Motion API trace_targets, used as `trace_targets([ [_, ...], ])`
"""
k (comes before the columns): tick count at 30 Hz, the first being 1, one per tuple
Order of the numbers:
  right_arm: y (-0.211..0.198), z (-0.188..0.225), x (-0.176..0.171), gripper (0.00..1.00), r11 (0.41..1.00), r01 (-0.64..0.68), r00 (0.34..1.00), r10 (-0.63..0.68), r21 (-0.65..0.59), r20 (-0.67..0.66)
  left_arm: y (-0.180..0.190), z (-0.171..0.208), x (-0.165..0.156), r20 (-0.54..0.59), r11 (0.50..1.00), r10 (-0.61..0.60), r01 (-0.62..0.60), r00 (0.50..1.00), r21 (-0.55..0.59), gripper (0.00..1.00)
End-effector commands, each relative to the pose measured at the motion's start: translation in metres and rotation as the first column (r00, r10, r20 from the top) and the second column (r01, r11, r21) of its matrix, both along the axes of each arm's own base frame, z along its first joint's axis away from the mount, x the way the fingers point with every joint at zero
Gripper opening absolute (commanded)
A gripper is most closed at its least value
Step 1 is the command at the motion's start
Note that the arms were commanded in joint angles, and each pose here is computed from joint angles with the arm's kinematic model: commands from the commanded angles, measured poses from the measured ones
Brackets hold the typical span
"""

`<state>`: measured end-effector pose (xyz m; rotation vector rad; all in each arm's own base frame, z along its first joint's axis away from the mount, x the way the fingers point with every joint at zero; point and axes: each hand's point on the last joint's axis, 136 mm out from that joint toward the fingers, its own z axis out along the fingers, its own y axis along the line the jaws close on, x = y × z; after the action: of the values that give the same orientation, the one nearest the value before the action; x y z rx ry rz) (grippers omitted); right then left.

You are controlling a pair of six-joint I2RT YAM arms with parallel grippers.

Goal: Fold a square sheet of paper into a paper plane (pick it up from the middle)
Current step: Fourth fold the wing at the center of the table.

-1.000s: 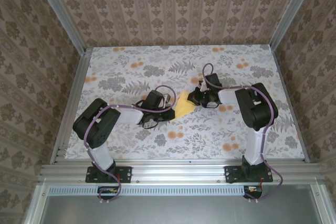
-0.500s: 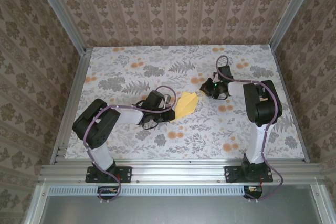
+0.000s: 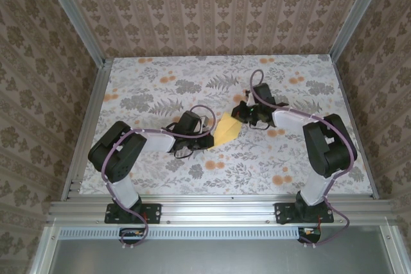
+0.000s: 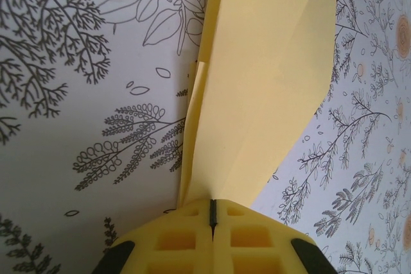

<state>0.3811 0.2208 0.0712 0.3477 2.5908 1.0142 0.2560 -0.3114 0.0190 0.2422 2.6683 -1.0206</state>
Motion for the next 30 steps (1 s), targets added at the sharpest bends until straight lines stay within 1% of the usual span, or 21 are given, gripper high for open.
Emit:
trace_targets([
  [1,0.019,-0.021,-0.015,0.05,0.999,-0.023,0.997,0.027,0.048,-0.078,0.031,-0.04,-0.033,-0.142,0.987,0.027,-0.003,0.989,0.162,0.0],
  [5,0.043,-0.033,-0.029,0.03,0.993,-0.064,0.99,0.075,0.097,-0.117,0.03,-0.04,-0.031,-0.138,0.987,0.026,-0.004,0.99,0.16,0.0],
  [9,0.061,-0.041,-0.039,0.03,0.989,-0.098,0.984,0.114,0.115,-0.139,0.028,-0.04,-0.03,-0.138,0.988,0.025,-0.004,0.99,0.153,0.0],
  [13,0.071,-0.053,-0.048,0.02,0.986,-0.108,0.975,0.13,0.124,-0.179,0.028,-0.04,-0.03,-0.139,0.989,0.025,-0.004,0.99,0.15,0.0],
  [16,0.069,-0.062,-0.053,0.01,0.988,-0.107,0.971,0.127,0.109,-0.204,0.028,-0.039,-0.03,-0.137,0.989,0.027,-0.006,0.99,0.151,0.0],
  [19,0.059,-0.068,-0.053,0.01,0.992,-0.116,0.969,0.122,0.043,-0.213,0.029,-0.038,-0.031,-0.138,0.989,0.026,-0.005,0.99,0.15,0.0],
  [22,0.039,-0.076,-0.043,0.0,0.995,-0.094,0.972,0.084,-0.036,-0.22,0.029,-0.037,-0.031,-0.135,0.989,0.023,-0.003,0.991,0.149,0.0],
  [26,0.004,-0.079,-0.02,0.0,0.994,-0.031,0.982,0.011,-0.102,-0.19,0.031,-0.037,-0.034,-0.137,0.988,0.023,-0.001,0.99,0.152,0.0],
  [30,-0.03,-0.085,0.006,0.0,0.991,0.032,0.985,-0.053,-0.131,-0.167,0.032,-0.037,-0.035,-0.139,0.988,0.022,0.0,0.99,0.152,0.0],
])
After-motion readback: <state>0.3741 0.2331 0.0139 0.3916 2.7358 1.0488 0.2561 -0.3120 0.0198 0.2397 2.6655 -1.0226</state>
